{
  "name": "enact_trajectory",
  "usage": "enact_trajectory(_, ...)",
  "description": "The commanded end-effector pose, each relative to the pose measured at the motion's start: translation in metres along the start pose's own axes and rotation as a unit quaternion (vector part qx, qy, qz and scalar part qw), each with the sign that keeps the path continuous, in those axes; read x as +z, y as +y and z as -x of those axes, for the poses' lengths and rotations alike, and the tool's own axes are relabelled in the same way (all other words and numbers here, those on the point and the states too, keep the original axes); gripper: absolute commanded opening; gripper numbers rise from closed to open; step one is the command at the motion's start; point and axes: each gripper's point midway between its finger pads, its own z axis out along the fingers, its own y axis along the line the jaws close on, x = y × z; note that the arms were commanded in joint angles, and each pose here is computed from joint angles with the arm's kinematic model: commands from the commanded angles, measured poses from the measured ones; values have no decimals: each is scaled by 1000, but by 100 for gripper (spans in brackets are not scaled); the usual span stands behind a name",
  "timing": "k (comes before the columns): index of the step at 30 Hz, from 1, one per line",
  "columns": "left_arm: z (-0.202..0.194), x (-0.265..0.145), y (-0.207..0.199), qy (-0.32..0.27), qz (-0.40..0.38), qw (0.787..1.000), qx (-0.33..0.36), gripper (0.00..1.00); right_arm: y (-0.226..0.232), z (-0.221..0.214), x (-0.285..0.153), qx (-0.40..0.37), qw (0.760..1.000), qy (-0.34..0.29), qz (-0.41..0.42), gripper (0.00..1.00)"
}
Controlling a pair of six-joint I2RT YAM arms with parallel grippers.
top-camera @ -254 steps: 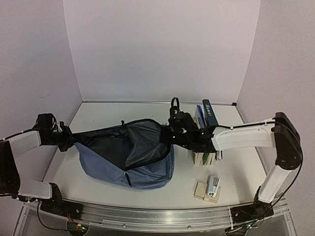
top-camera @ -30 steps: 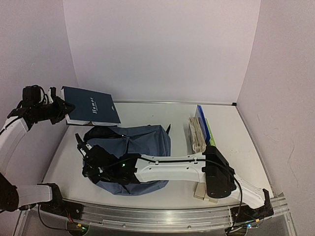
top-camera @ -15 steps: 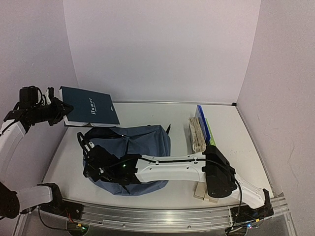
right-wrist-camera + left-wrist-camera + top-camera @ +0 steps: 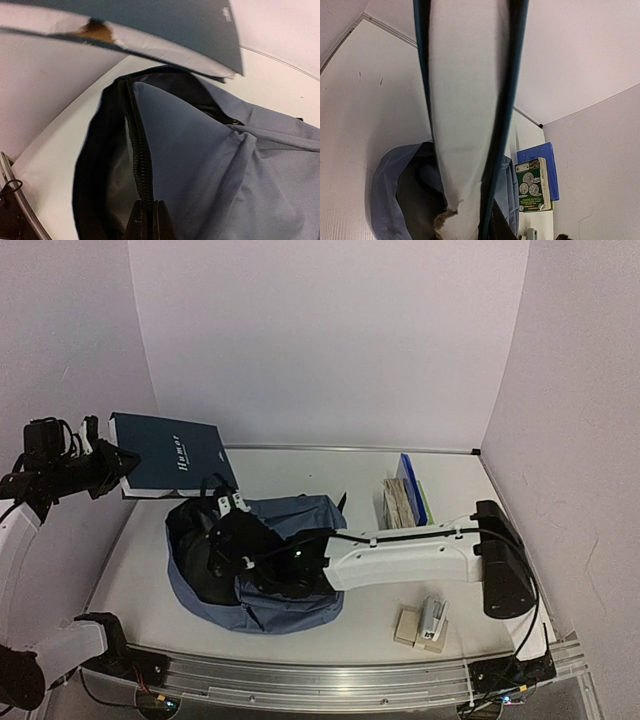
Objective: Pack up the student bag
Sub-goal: Place the book in the student bag.
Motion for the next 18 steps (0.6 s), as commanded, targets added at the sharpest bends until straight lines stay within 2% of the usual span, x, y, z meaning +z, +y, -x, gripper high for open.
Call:
enact_trajectory(1,1,-21,-11,-28,-4,1000,-2,0,-46,62,-35,98,991,-78,-47,0)
enact_trajectory(6,-23,-31,6,-28,18,999,-39,0,-61,90,-61,137,981,-124,-51,0)
enact_trajectory(11,-31,-48,18,-47,58,996,-44,0,-80,103,-77,174,968,-164,-80,0)
enact_trajectory(18,-63,-41,24,20,49,995,-85,0,-81,108,-72,183,962,-178,-97,0)
